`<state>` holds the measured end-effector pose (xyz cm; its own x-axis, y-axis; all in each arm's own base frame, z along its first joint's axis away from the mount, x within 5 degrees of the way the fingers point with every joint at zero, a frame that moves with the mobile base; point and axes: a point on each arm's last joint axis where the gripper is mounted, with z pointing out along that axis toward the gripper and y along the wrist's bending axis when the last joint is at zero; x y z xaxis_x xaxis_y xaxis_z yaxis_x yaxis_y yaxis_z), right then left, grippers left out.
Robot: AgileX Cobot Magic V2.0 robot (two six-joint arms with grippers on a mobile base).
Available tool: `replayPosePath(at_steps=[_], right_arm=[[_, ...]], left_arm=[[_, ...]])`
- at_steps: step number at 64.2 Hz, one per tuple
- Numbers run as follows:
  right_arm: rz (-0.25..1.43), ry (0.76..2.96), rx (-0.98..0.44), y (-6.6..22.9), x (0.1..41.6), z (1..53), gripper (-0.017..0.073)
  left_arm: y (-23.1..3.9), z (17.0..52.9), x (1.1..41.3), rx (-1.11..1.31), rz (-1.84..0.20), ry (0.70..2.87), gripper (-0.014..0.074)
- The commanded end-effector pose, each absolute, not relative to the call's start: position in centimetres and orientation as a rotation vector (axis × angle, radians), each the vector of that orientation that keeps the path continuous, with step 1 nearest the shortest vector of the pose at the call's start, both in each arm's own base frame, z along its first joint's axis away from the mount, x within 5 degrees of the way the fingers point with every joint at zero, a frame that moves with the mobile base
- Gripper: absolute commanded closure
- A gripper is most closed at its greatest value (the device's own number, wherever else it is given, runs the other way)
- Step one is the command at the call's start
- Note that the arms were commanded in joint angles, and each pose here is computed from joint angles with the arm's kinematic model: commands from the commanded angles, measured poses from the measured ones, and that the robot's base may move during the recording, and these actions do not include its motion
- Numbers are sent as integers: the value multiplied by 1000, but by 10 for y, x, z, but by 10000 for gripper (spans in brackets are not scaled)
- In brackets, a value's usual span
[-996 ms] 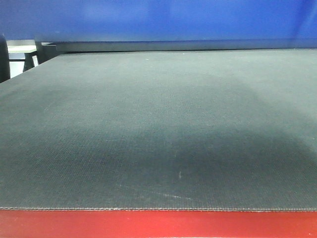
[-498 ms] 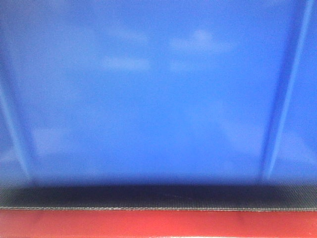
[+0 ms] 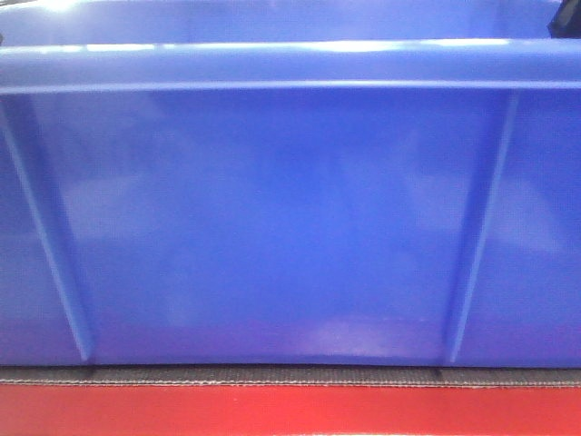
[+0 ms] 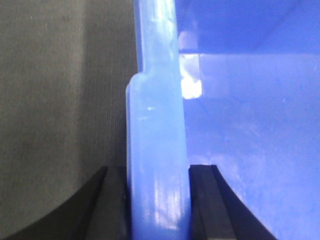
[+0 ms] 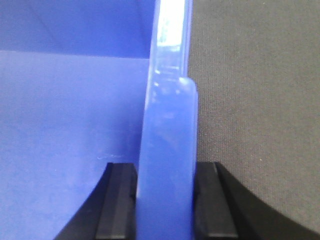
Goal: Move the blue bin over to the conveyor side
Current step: 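Lower the blue bin onto the grey conveyor belt with both grippers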
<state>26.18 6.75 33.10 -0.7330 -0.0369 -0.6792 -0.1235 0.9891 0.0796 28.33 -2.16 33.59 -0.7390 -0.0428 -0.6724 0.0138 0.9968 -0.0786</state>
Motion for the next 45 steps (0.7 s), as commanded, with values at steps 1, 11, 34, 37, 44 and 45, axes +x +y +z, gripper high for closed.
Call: replayPosePath(at_steps=[1, 11, 34, 37, 44, 45], right_arm=[[133, 2268, -149, 67, 268, 343, 648], [135, 2262, -151, 68, 272, 341, 648], [167, 2282, -126, 69, 271, 339, 644], [165, 2290, -126, 69, 271, 339, 633], [161, 2307, -126, 69, 270, 338, 480], [160, 2311, -126, 69, 270, 337, 446]], left_arm=[[-21, 353, 287, -12, -97, 2250, 613], [-21, 355, 289, -12, -98, 2229, 613], [-21, 353, 287, -12, -96, 2255, 441], [-21, 353, 287, -12, -96, 2255, 370], [-21, 353, 287, -12, -96, 2253, 258], [-21, 353, 287, -12, -96, 2253, 245]])
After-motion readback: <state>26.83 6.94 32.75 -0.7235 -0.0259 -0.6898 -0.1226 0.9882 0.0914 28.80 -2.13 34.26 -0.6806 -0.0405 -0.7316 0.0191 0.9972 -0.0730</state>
